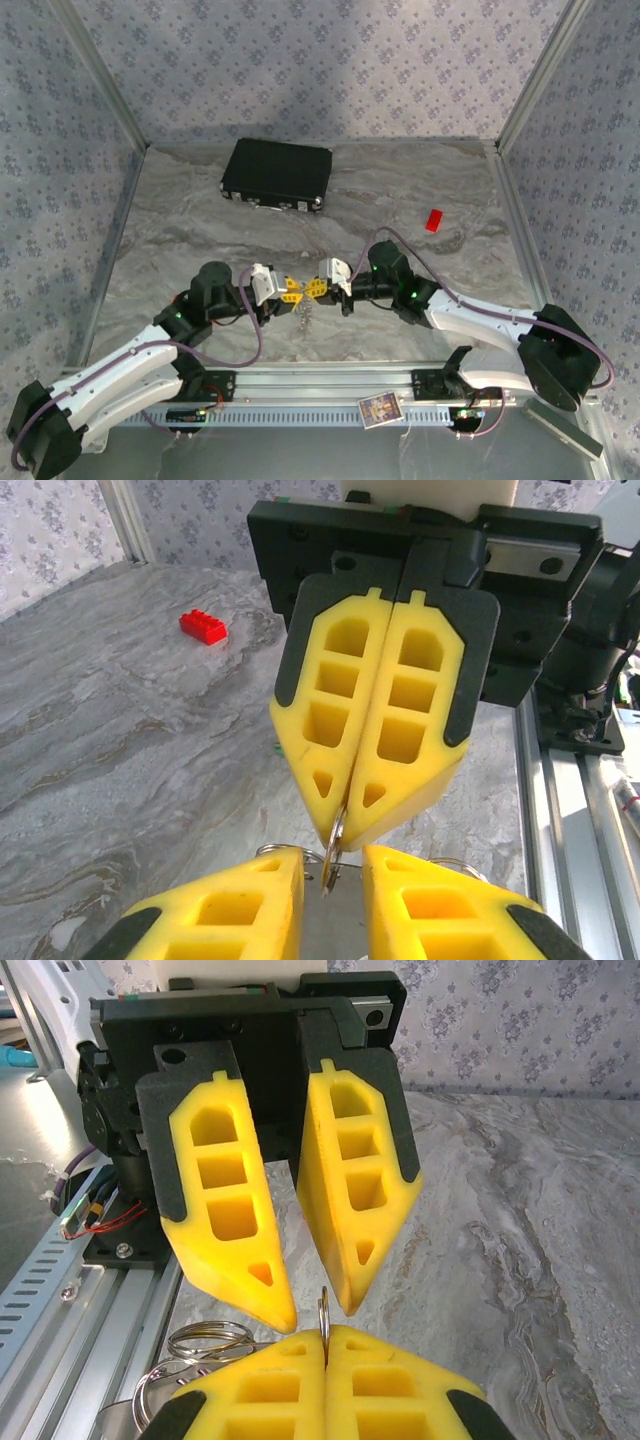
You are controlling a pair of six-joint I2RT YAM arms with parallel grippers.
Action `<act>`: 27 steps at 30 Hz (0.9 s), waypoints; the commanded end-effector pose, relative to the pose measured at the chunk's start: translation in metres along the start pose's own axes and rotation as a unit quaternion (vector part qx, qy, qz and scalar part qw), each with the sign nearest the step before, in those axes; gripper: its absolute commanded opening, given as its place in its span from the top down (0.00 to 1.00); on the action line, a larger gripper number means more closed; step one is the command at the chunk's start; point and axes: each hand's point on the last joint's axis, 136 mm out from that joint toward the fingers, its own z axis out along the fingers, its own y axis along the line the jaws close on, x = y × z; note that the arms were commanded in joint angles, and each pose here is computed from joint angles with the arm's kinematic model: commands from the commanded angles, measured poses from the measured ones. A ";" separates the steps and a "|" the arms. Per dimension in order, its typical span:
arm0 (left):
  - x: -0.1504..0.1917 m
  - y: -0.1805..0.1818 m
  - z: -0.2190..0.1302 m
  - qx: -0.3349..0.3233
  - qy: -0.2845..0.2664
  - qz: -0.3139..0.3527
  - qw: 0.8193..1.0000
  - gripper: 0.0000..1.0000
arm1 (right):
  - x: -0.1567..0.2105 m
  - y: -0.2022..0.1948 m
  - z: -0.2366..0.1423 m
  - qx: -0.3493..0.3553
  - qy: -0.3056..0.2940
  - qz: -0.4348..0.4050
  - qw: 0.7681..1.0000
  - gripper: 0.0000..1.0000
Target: Put the keys on the keyring
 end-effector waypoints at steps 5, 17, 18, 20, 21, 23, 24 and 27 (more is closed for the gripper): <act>0.004 0.003 0.004 -0.011 -0.018 -0.011 1.000 0.82 | -0.006 0.001 0.001 -0.002 -0.014 -0.003 1.000 1.00; -0.004 -0.003 0.006 0.011 -0.035 -0.004 0.999 0.83 | -0.007 0.002 0.007 -0.009 -0.012 -0.003 1.000 1.00; -0.004 -0.003 0.006 0.010 -0.036 -0.003 0.999 0.84 | -0.007 0.002 0.007 -0.009 -0.012 -0.003 1.000 1.00; -0.004 -0.003 0.006 0.011 -0.036 -0.002 0.999 0.90 | -0.007 0.002 0.007 -0.010 -0.012 -0.003 1.000 1.00; -0.004 -0.003 0.006 0.010 -0.036 -0.002 0.999 0.92 | -0.006 0.002 0.008 -0.011 -0.010 -0.002 1.000 1.00; -0.004 -0.001 0.006 0.006 -0.034 0.000 0.999 0.96 | -0.005 0.001 0.007 -0.008 -0.007 -0.003 1.000 1.00; -0.005 0.000 0.006 0.003 -0.032 0.002 0.999 0.99 | -0.004 0.001 0.007 -0.005 -0.003 -0.003 1.000 1.00; -0.008 0.004 0.003 -0.013 -0.025 0.014 1.000 1.00 | 0.006 -0.004 0.003 0.017 0.037 -0.015 0.999 0.77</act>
